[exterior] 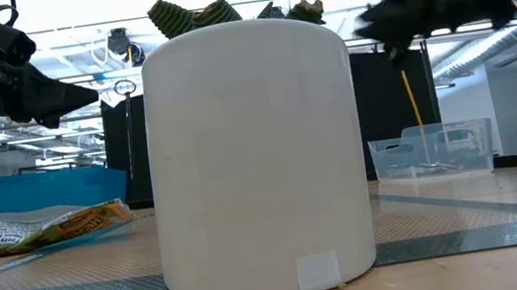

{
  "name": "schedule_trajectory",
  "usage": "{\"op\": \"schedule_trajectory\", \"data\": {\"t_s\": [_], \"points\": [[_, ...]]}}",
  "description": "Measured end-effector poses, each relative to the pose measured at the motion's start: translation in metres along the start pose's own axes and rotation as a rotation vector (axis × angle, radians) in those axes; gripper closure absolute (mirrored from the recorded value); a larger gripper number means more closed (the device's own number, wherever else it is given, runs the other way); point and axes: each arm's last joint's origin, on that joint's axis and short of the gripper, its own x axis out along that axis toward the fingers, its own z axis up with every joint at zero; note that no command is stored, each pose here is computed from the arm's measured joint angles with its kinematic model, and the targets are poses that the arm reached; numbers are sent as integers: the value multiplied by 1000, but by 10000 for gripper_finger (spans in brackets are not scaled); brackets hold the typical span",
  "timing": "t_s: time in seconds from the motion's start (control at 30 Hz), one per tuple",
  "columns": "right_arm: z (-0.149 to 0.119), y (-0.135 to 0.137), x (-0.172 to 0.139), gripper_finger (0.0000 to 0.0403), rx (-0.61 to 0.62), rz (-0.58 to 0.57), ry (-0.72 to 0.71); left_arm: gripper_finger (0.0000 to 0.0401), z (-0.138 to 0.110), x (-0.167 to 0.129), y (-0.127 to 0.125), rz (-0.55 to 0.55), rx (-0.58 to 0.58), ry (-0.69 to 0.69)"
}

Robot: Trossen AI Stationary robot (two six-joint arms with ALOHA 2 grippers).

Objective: Pick and place Granola Bars by type
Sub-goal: Put the red granola bar into the right transparent bin

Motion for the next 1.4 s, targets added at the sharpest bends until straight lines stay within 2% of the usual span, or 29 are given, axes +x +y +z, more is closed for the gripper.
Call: {"op": "schedule_trajectory", "data": {"t_s": [0.13,0.23,0.5,0.63,0.83,1.03,1.2,1.4], "points": [[-16,20,-8,305,-26,122,-41,359,0,0,0,0,0,0],[-27,32,-8,305,-55,164,-39,359,0,0,0,0,0,0],[-54,74,-3,305,-271,227,-52,359,0,0,0,0,-1,0],[-64,94,-6,305,-349,205,-48,359,0,0,0,0,0,0],[-79,118,-13,305,-389,188,-15,359,0,0,0,0,-1,0],[-89,133,-21,305,-414,169,-1,359,0,0,0,0,-1,0],[-94,140,-26,305,-466,228,17,359,0,0,0,0,0,0],[-106,130,-31,305,-504,205,-3,359,0,0,0,0,0,0]]}}
